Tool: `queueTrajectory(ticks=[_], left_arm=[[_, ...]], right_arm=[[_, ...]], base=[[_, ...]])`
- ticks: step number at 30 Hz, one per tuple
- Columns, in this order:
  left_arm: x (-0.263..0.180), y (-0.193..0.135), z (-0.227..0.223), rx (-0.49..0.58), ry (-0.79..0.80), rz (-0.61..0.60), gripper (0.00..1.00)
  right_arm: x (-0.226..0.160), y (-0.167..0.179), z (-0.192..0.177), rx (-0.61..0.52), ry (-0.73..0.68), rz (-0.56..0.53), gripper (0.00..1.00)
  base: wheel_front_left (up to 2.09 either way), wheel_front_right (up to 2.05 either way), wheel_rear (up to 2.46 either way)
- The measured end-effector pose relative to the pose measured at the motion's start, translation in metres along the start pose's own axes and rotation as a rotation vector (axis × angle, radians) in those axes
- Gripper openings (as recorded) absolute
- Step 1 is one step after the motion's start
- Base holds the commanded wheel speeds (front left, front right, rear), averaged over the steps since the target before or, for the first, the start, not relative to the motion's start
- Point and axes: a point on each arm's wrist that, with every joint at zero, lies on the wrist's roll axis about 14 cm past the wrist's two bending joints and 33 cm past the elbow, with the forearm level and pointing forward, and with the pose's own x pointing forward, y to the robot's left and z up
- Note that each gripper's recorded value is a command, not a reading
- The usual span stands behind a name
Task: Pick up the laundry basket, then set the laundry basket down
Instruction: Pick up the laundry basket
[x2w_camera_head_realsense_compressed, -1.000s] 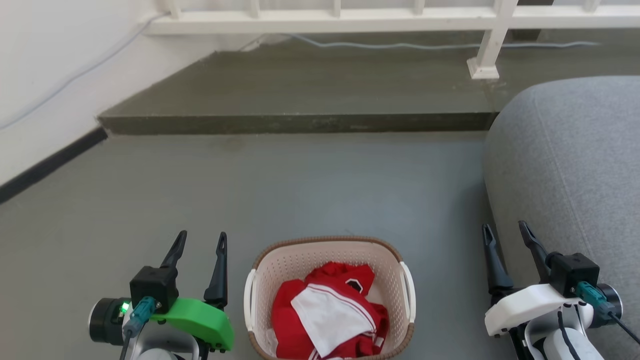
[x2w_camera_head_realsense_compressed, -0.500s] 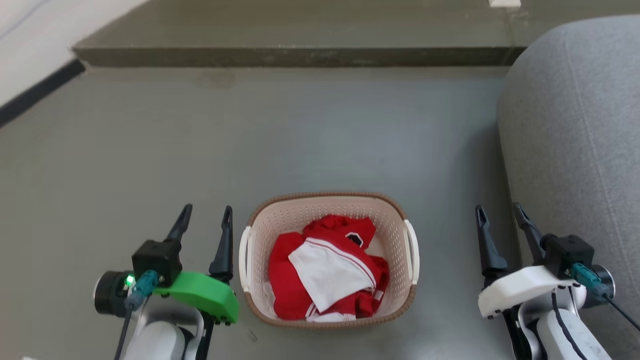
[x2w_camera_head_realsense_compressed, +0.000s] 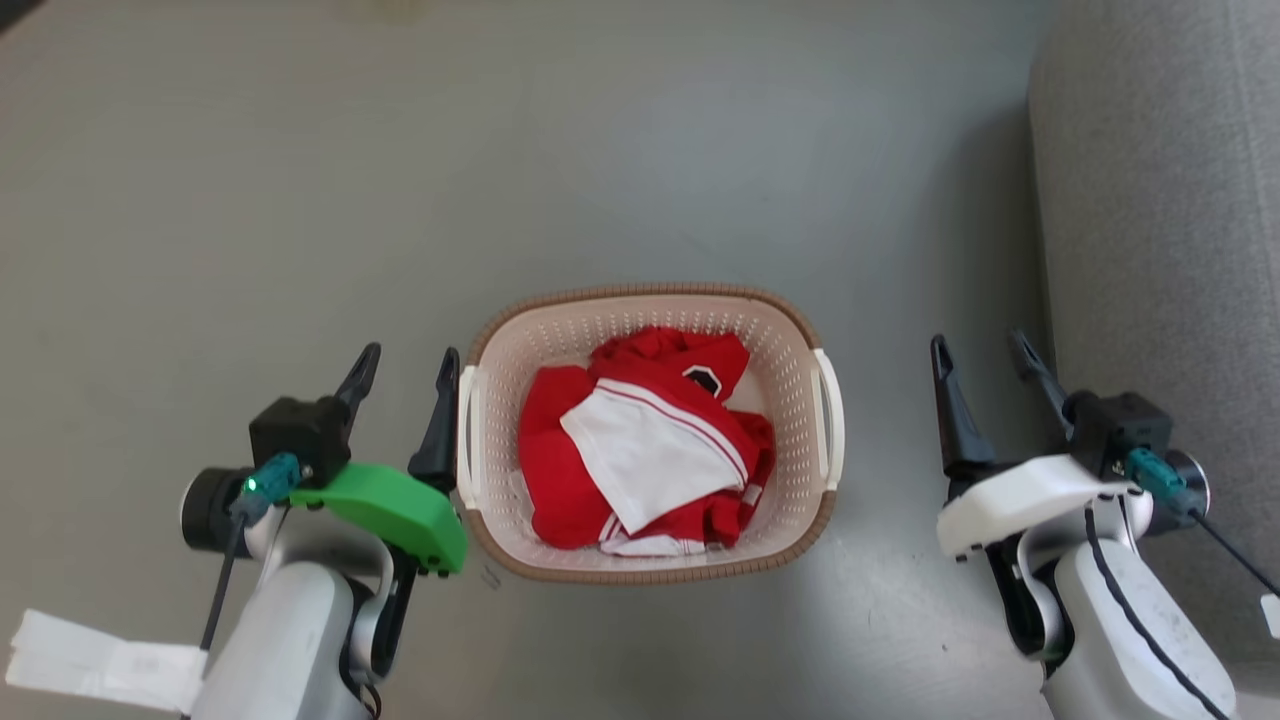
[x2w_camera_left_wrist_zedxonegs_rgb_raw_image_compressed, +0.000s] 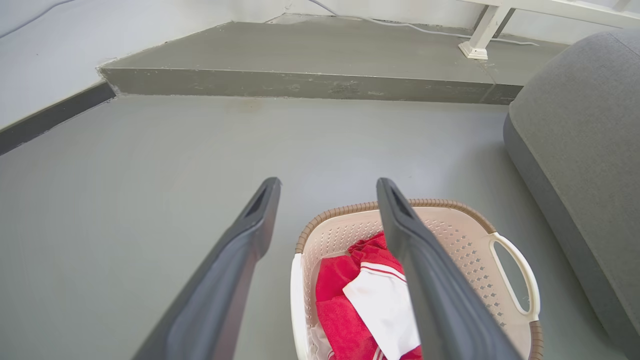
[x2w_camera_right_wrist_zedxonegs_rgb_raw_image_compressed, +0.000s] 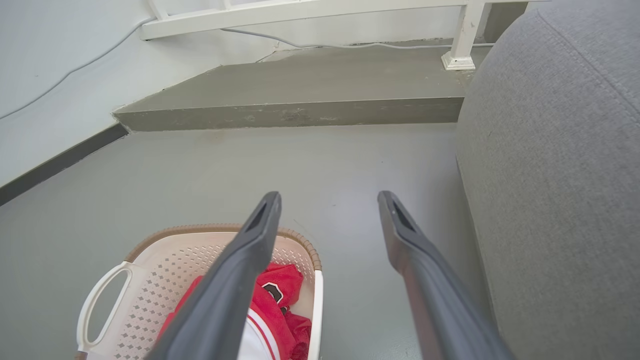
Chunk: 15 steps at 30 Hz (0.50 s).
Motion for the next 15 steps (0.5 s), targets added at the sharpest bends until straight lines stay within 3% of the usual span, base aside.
queueTrajectory(ticks=[15], left_arm=[[0.069,0.02,-0.038,-0.015,0.124,-0.04,1.0]], right_arm=[[0.073,0.0,-0.017,-0.018,0.015,0.038,1.0]], base=[[0.0,0.0,0.0]])
